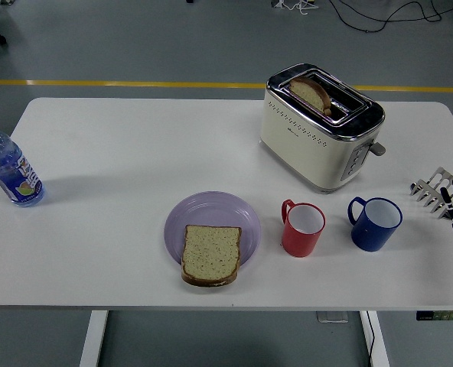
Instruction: Pick up the cup,pour liquid into bread,place the cup on the desk
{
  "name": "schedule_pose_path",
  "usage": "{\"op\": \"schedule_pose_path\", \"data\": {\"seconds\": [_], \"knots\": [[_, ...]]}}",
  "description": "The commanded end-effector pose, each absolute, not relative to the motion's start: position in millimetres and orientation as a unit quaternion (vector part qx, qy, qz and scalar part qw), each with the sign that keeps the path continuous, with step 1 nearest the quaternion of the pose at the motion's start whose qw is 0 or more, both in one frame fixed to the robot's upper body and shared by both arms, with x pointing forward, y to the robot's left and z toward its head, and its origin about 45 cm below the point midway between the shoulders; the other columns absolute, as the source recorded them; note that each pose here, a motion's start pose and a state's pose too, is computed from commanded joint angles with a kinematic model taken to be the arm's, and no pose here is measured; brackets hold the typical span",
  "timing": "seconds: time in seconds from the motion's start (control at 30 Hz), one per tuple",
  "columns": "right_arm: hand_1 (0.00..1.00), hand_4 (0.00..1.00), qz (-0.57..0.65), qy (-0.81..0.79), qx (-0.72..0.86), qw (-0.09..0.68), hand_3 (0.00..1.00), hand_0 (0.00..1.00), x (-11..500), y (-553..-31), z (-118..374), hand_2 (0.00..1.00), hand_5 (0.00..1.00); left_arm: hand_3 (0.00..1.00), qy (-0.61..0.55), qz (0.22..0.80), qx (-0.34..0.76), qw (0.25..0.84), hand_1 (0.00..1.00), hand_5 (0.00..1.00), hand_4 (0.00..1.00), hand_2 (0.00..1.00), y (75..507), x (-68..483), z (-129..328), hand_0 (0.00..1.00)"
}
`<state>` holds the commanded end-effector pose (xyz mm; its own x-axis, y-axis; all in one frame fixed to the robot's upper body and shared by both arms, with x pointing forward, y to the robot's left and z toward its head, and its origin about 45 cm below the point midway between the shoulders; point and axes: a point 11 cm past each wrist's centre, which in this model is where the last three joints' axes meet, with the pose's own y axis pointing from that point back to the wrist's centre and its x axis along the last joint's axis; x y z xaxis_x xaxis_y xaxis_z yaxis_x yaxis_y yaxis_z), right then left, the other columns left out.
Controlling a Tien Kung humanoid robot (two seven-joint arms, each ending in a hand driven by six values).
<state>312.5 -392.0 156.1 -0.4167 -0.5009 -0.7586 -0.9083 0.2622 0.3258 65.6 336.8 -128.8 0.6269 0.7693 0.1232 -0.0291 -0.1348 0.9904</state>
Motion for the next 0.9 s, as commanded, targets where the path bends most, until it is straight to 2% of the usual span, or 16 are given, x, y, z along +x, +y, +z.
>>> {"op": "schedule_pose_path", "data": {"seconds": [0.9], "knots": [[0.557, 0.62, 0.386, 0.751, -0.468, 0.259, 0.592, 0.605, 309.4, -395.2, 149.1, 0.614, 0.077, 0.628, 0.275, 0.328, 0.678, 0.597, 0.736, 0.998, 0.397, 0.737, 336.5, 59.6, -129.8, 0.668]]}}
